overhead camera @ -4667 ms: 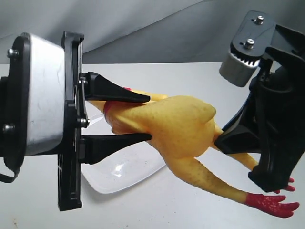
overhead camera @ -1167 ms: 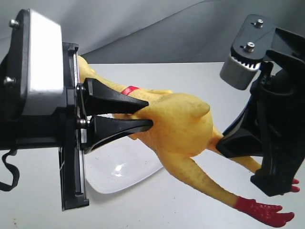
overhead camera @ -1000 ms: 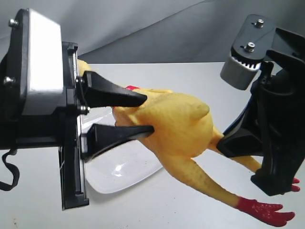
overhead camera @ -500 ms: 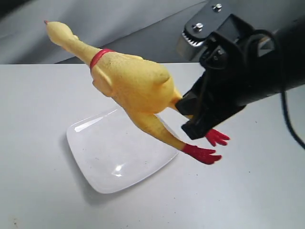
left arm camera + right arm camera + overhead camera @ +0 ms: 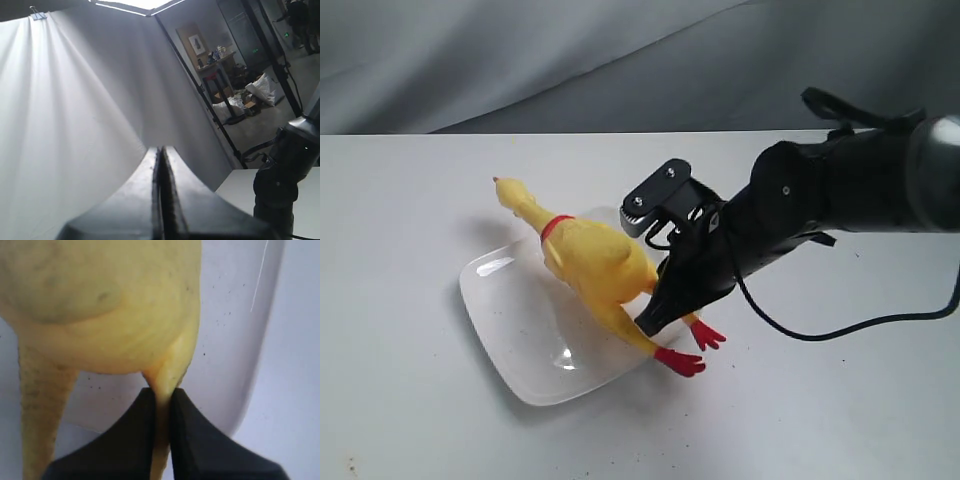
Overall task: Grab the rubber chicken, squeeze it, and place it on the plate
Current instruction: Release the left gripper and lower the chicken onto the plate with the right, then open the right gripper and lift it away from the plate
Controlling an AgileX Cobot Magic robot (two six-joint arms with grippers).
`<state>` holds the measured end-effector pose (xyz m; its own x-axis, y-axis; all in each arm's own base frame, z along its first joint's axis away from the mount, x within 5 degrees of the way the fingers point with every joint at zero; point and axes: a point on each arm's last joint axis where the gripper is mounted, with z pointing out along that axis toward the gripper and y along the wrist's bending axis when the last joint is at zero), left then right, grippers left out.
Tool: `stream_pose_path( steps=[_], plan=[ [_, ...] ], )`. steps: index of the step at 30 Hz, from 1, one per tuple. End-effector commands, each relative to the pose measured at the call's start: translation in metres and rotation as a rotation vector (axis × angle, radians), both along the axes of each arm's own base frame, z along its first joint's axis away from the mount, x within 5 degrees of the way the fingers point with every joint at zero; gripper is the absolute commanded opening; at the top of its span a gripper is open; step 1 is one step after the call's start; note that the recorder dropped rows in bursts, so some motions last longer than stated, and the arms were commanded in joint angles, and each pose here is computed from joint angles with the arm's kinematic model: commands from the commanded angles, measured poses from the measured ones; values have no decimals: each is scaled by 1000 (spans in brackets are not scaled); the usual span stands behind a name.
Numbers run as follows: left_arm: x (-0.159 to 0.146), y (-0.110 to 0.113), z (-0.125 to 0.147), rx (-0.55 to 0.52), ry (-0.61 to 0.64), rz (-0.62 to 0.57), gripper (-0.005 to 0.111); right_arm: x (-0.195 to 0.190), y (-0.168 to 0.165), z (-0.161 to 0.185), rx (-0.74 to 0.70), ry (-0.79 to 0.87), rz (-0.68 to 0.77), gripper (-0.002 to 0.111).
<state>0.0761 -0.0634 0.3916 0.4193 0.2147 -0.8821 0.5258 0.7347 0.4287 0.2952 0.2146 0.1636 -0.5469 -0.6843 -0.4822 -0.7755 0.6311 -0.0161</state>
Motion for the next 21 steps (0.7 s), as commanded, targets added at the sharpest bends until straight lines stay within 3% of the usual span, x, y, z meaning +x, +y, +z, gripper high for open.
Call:
stream_pose_path(
  steps=[1,6,9,10,12,13,15,16,17,21],
  plan=[
    [3,2,-6,-19,26,32,0,3,1,-7,3,-2,-12,0],
    [3,2,-6,-20,26,35,0,3,0,-6,1,0,-15,5],
    [3,2,-6,-20,26,35,0,1,0,-7,-9,17,-8,23],
    [3,2,-6,-20,26,35,0,0,-1,-8,-21,32,1,36],
    [3,2,-6,-20,26,35,0,-4,-5,-3,-74,45,35,43],
    [3,2,-6,-20,26,35,0,-5,-7,3,-84,45,26,41],
    [3,2,-6,-20,26,35,0,-9,-18,33,-106,-19,-16,26],
    [3,2,-6,-22,27,35,0,-14,-25,61,-89,-94,-47,9],
    [3,2,-6,-38,41,30,0,-23,-32,98,-21,-192,-68,0],
    [3,3,-6,-41,42,32,0,-76,-51,199,291,-473,-82,0]
  ],
)
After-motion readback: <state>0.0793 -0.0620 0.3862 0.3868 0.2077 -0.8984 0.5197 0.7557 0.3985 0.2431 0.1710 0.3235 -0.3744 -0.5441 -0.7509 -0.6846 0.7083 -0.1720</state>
